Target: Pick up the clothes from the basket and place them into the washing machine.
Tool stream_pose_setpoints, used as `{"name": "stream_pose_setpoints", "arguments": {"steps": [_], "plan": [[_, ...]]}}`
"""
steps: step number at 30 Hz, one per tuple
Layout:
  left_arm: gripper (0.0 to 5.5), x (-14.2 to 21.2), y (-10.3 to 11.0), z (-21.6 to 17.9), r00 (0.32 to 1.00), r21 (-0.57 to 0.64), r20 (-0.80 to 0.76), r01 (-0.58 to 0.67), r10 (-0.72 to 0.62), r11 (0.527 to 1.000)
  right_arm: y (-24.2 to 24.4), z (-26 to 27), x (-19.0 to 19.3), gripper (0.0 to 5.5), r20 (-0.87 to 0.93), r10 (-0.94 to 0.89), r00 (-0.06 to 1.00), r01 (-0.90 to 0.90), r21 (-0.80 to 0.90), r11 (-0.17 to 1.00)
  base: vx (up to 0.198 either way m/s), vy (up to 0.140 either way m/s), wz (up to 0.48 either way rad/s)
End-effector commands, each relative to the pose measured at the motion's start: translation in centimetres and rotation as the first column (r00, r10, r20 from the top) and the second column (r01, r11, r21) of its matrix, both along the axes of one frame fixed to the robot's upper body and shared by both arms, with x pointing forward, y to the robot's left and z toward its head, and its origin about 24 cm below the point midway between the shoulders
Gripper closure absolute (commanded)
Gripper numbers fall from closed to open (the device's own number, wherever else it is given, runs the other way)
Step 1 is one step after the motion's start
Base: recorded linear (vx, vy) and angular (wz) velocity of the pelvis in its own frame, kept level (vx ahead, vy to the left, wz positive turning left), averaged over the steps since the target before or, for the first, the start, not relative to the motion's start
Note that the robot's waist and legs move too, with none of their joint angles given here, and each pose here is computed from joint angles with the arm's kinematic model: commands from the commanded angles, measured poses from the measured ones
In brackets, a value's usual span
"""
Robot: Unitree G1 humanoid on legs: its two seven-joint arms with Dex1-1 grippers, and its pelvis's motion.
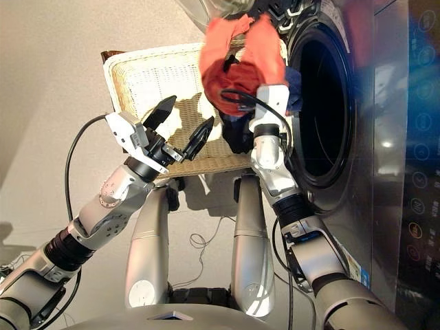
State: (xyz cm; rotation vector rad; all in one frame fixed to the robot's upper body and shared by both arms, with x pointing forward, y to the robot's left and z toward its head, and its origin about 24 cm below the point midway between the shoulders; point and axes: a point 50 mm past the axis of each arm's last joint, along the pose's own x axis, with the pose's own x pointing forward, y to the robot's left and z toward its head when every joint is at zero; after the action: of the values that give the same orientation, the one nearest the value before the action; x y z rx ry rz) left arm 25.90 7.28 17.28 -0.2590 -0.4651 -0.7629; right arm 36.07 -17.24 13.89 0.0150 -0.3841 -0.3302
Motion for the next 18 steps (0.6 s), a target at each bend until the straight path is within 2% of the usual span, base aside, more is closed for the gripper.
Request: {"name": "stream_pose_setpoints", "arguments": {"steps": [1, 2, 3, 6, 11, 12, 18], "plan": [[0.0, -1.7, -0.8, 2.8, 0.986, -0.08, 0.152, 0.085, -0.072, 0.993, -1.5, 3.2, -0.4, 5.5, 0.2, -0.109, 0.974, 0.062, 0.226, 0.972, 0.0, 0.0, 0.0], [0.0, -1.7, -0.8, 2.8, 0.986, -0.08, 0.152, 0.085, -0.073, 0.993, -1.5, 3.2, -0.3, 5.5, 0.201, -0.109, 0.973, 0.062, 0.227, 0.972, 0.0, 0.0, 0.0], [0.0, -1.7, -1.2, 2.9, 0.987, -0.091, 0.146, 0.087, -0.073, 0.992, -3.0, 2.9, -0.3, 5.5, 0.181, -0.231, 0.956, 0.152, 0.371, 0.916, 0.0, 0.0, 0.0], [0.0, -1.5, -1.4, 3.2, 0.985, -0.093, 0.155, 0.091, -0.075, 0.992, -3.8, 2.6, -0.1, 5.5, 0.155, -0.276, 0.948, 0.195, 0.403, 0.894, 0.0, 0.0, 0.0], [0.0, -1.4, -1.9, 3.3, 0.985, -0.094, 0.154, 0.092, -0.077, 0.991, -6.6, 1.6, -0.2, 5.5, 0.06, -0.422, 0.905, 0.333, 0.52, 0.787, 0.0, 0.0, 0.0], [0.0, -1.4, -2.0, 3.4, 0.986, -0.1, 0.151, 0.093, -0.077, 0.991, -7.9, 1.8, -0.3, 5.5, 0.035, -0.493, 0.869, 0.373, 0.608, 0.701, 0.0, 0.0, 0.0], [0.0, -1.2, -2.2, 3.5, 0.987, -0.1, 0.135, 0.096, -0.082, 0.99, -13.0, 4.4, -0.9, 5.5, 0.011, -0.624, 0.782, 0.448, 0.686, 0.574, 0.0, 0.0, 0.0]]}}
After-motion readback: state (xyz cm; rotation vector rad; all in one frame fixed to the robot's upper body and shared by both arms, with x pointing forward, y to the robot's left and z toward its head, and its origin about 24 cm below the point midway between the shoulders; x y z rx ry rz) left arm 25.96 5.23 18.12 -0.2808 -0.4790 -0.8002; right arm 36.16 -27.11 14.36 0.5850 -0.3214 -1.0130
